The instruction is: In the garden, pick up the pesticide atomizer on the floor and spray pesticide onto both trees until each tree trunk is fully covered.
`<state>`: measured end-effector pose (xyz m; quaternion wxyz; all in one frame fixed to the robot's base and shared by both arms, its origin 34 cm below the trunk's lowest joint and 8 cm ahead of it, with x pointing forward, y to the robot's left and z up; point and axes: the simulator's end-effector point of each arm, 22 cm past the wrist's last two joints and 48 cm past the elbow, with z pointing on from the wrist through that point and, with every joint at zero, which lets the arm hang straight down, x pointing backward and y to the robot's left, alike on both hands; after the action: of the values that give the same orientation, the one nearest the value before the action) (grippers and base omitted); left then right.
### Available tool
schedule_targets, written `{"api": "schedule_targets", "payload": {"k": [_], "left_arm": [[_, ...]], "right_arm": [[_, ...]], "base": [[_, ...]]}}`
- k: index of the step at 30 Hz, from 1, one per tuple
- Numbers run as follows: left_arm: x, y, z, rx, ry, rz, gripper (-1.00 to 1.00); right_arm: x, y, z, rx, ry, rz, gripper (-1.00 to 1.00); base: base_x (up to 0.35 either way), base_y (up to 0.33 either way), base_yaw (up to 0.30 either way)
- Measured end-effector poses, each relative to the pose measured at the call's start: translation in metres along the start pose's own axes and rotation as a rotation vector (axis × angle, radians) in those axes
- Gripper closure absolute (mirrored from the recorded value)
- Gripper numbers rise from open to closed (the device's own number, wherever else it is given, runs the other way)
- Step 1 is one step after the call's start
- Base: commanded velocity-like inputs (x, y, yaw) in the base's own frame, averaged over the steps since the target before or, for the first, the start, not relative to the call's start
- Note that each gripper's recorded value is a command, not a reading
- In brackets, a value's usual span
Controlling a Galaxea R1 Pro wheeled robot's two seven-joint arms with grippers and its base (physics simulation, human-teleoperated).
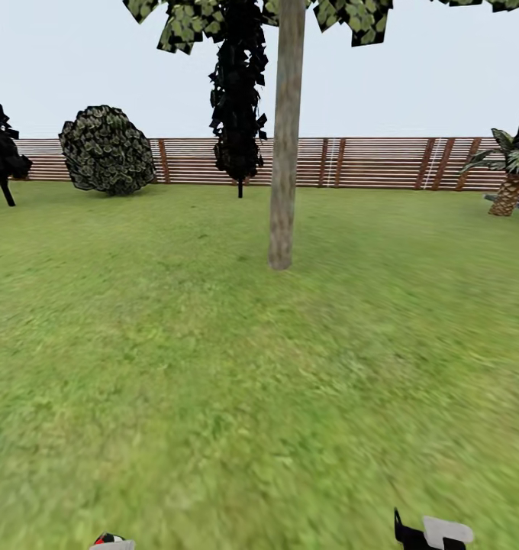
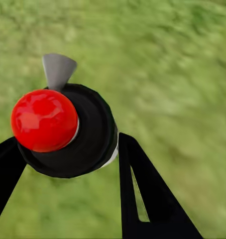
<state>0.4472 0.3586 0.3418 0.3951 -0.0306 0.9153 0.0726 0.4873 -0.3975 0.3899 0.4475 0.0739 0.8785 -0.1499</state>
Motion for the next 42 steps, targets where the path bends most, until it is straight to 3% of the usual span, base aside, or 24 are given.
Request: {"api": "schedule_targets", "payload": {"k": [42], "left_arm": [[0.0,0.0,0.0,0.0,0.0,0.0,1.0]], "right_arm": [[-0.0009,-0.0004,0.0002,0.001,-0.002,0.0,-1.0]], "base": [[0.337,0.0,0.0]]}}
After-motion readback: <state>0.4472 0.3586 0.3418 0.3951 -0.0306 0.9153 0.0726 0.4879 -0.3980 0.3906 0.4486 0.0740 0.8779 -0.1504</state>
